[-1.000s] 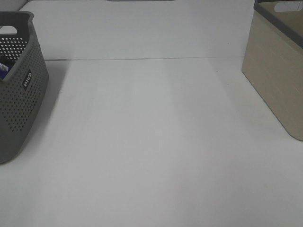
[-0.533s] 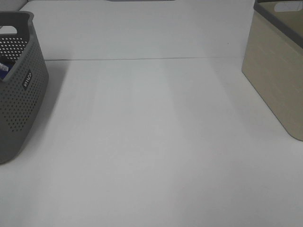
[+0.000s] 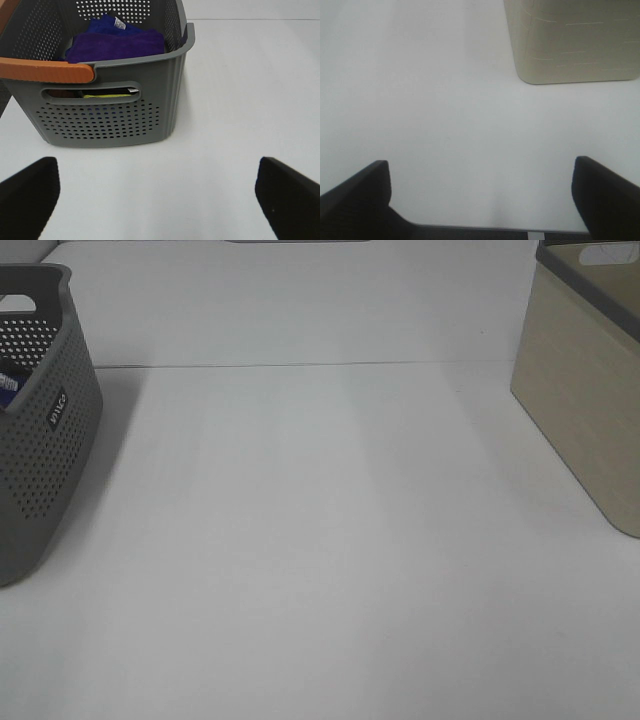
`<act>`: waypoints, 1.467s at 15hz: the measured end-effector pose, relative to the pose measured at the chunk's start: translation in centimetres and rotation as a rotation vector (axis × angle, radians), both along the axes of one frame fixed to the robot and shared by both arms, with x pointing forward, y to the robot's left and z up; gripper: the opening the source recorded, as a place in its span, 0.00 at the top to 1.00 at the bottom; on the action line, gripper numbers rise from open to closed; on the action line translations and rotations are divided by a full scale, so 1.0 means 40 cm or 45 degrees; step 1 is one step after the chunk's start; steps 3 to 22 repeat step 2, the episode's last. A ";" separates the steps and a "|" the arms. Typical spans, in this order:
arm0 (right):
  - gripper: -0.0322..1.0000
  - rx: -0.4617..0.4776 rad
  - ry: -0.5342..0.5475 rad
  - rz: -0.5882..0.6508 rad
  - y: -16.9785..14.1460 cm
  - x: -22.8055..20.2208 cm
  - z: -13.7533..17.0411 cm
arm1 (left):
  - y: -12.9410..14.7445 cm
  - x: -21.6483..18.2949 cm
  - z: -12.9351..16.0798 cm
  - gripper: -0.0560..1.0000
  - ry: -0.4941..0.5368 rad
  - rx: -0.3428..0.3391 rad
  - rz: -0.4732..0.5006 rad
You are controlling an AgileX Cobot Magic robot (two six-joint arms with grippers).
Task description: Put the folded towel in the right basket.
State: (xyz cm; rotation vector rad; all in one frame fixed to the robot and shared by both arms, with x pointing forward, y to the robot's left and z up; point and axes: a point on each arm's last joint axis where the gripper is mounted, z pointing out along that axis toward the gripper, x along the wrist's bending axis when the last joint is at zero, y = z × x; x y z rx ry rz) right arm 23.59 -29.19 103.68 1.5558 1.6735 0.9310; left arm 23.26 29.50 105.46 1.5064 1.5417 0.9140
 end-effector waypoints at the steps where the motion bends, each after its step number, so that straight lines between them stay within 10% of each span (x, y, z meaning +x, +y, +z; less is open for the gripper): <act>1: 0.06 0.000 0.000 0.000 0.000 0.000 0.000 | 0.000 0.000 0.000 0.01 0.000 0.000 0.000; 22: 0.06 0.000 0.000 0.000 0.000 0.000 0.000 | 0.000 0.000 0.000 0.01 0.000 0.000 0.000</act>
